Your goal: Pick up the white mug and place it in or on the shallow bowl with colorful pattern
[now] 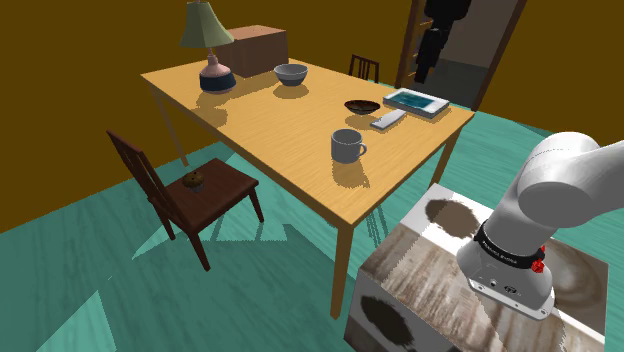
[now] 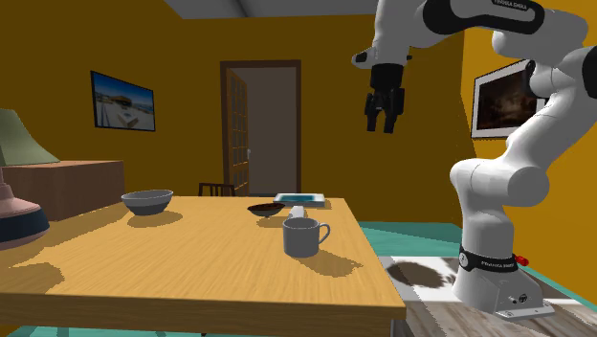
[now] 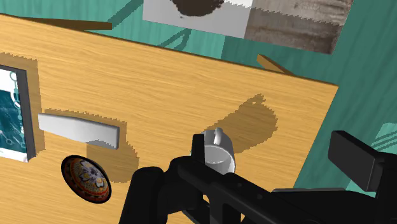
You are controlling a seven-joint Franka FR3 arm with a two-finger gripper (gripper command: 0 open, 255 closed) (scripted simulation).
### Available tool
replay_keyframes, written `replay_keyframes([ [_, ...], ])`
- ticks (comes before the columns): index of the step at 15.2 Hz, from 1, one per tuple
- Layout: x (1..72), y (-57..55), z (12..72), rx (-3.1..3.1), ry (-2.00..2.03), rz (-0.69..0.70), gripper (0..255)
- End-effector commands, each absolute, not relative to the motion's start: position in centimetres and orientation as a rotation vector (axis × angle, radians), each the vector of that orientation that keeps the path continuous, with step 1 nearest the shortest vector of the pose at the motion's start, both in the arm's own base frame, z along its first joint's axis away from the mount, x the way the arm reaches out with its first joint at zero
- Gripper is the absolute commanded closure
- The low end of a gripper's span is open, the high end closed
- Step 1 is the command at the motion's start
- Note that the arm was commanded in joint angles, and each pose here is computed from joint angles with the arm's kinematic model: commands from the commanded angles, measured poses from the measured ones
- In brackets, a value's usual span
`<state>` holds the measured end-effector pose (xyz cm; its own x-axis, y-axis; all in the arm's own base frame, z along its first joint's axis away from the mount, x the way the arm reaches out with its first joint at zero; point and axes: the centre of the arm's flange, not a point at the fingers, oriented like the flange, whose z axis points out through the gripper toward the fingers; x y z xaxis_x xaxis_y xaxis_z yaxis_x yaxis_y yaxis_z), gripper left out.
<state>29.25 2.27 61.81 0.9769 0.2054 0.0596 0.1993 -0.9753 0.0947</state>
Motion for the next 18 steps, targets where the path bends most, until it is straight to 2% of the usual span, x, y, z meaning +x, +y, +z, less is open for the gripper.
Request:
replay_keyframes([
  [1,29.2,2.3,61.8,3.036,0.311,0.106,0],
  [18,44.1,4.4,44.8,3.074,0.254,0.061,0],
])
